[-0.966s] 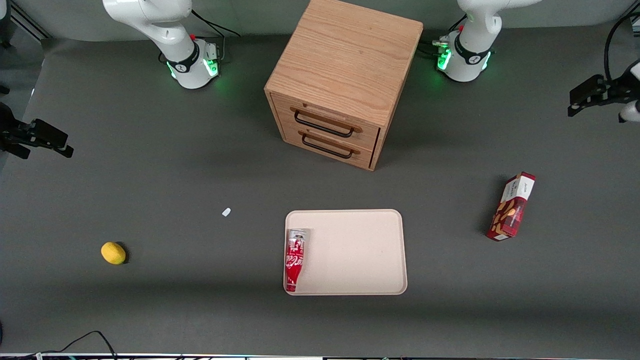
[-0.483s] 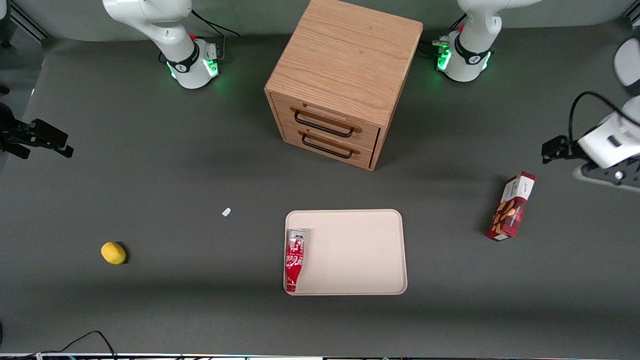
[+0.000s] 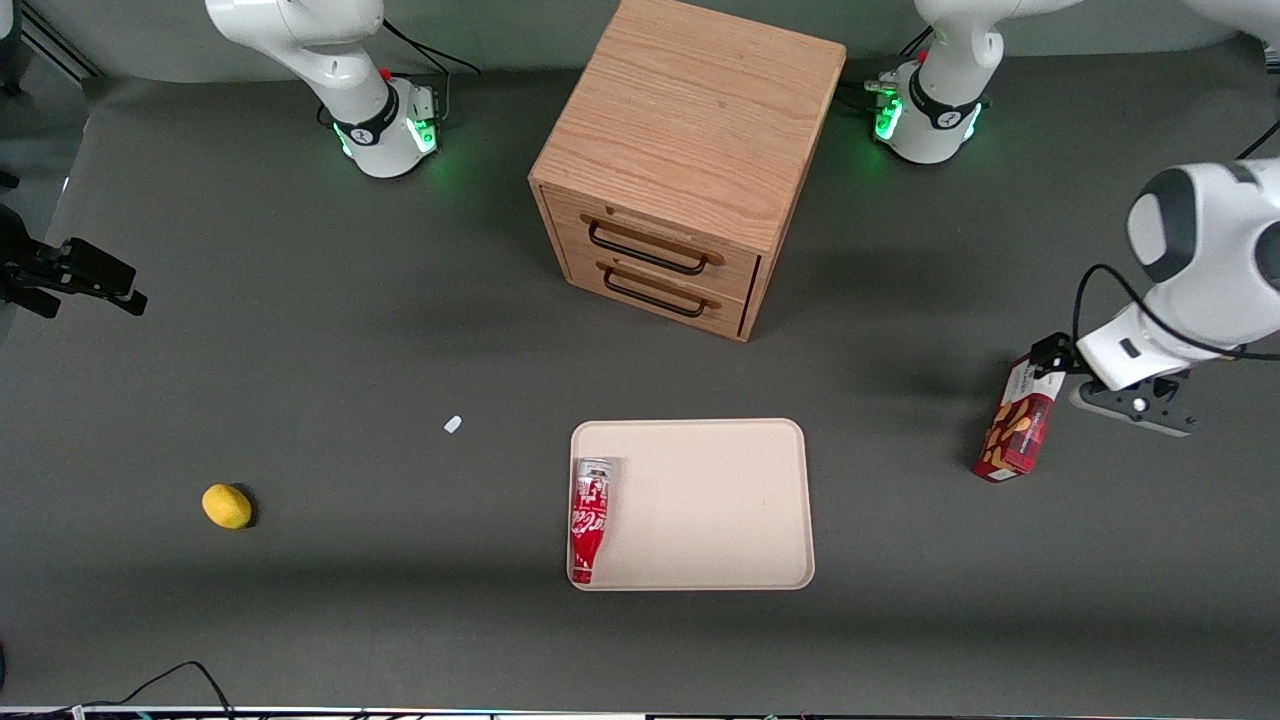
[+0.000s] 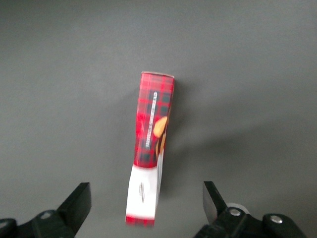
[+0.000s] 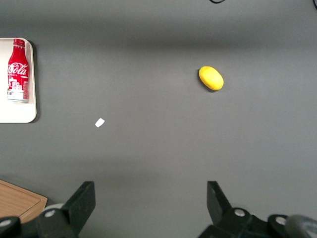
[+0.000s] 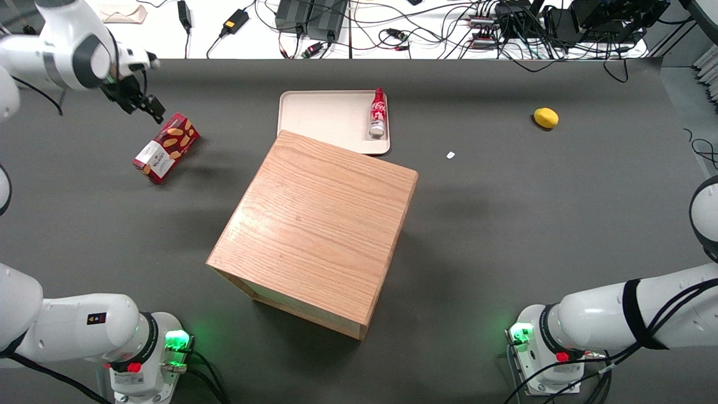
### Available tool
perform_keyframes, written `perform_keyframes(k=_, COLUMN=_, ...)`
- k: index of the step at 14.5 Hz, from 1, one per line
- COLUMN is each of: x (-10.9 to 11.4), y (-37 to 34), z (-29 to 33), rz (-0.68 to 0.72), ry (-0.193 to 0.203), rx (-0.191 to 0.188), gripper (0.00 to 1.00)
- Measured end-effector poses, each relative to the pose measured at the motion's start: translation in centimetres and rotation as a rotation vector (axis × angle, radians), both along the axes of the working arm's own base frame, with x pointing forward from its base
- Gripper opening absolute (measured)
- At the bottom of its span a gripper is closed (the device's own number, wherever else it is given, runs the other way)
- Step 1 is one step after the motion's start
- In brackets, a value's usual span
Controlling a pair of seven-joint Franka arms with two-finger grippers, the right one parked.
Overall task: Place red cookie box on tray
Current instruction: 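Move the left gripper down over the red plaid cookie box, then close the left gripper on the cookie box and lift it upright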
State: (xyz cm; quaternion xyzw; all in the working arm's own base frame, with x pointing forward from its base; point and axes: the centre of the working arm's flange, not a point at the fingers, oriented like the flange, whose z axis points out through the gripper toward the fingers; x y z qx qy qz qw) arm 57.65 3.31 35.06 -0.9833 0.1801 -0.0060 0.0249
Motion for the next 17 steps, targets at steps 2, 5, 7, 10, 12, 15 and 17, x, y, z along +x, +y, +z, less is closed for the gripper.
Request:
perform_keyframes(k=2, x=-0.2, y=-0.1, z=-3.6, rz=-0.018, ry=-0.019, rx=-0.007, gripper=1.00)
perform_keyframes(k=5, x=-0.1, y=0.0, z=-7.6, rz=-0.057, ry=-0.040, rx=-0.014, gripper=1.00)
perform_keyframes(k=7, x=0.0, y=0.4, z=-9.5, rz=-0.070, ry=-0.042, rx=-0.016, gripper=1.00)
perform_keyframes(k=10, x=-0.1, y=0.8, z=-11.0, rz=-0.066, ry=-0.029, rx=-0.018, gripper=1.00)
perform_keyframes(k=12, x=-0.1, y=0.9, z=-11.4, rz=-0.064, ry=-0.032, rx=-0.019, gripper=0.96)
perform_keyframes(k=15, x=-0.1, y=1.0, z=-11.6, rz=-0.062, ry=-0.030, rx=-0.018, gripper=0.62)
perform_keyframes(k=17, x=-0.1, y=1.1, z=-11.6, rz=-0.061, ry=-0.030, rx=-0.018, gripper=0.39)
